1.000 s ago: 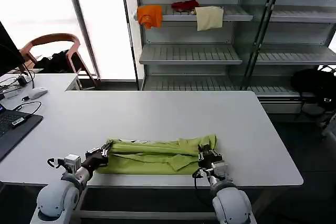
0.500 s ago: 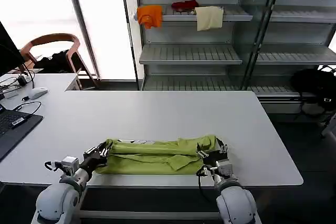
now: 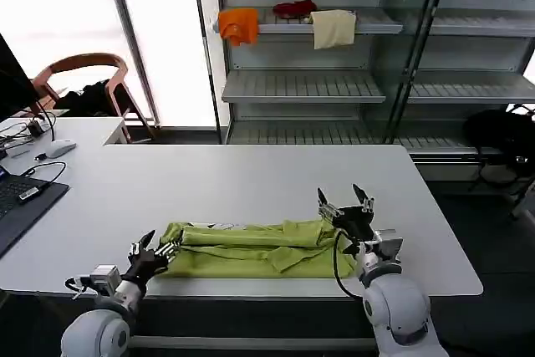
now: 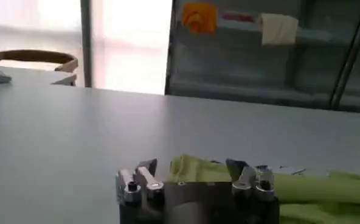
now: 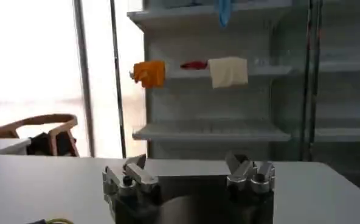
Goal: Fold and organize the clothes.
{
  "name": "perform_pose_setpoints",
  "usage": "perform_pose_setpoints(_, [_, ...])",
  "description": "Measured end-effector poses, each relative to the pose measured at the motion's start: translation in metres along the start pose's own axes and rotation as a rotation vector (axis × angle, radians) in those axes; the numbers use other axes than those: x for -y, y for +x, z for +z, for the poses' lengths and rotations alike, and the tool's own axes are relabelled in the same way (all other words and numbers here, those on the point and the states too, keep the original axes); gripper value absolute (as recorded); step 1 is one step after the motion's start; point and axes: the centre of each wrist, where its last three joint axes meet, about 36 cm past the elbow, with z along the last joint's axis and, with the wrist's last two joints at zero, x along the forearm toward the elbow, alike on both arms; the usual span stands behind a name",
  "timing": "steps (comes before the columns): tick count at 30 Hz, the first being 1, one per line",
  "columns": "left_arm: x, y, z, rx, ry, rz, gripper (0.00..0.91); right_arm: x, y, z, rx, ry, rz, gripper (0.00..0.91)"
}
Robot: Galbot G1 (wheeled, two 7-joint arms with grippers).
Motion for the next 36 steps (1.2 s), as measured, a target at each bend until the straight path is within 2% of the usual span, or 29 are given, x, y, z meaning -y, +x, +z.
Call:
perform_pose_setpoints(5, [0.001,-0.002,0.01,-0.014,0.0,-0.011,0.907,0.003,-0.001,-0.002,0.014,-0.024,0.005,0.907])
perform_pose_setpoints(7, [0.002,-0.003,0.013,-0.019,0.004,-0.01,0.776,0.003,-0.001,-0.002,0.016,-0.029,0.005,0.907])
perform_pose_setpoints(8, [0.003,-0.003,0.014,-0.02,0.007,-0.01,0.605,0.004,-0.001,-0.003,0.018,-0.031,0.005,0.907])
perform_pose_setpoints(10, [0.004,-0.004,0.015,-0.02,0.015,-0.005,0.121,0.004,-0.002,-0.003,0.02,-0.036,0.009,0.907])
perform_pose_setpoints(11, [0.005,-0.004,0.015,-0.02,0.019,-0.004,0.02,0.005,-0.002,-0.004,0.022,-0.038,0.01,0.907])
perform_pose_setpoints(13, [0.006,-0.004,0.015,-0.02,0.028,-0.003,0.0,0.005,-0.002,-0.004,0.024,-0.041,0.014,0.907])
perform_pose_setpoints(36, [0.001,-0.01,0.017,-0.029,0.064,0.01,0.0,0.009,-0.006,-0.004,0.01,-0.045,0.041,0.907])
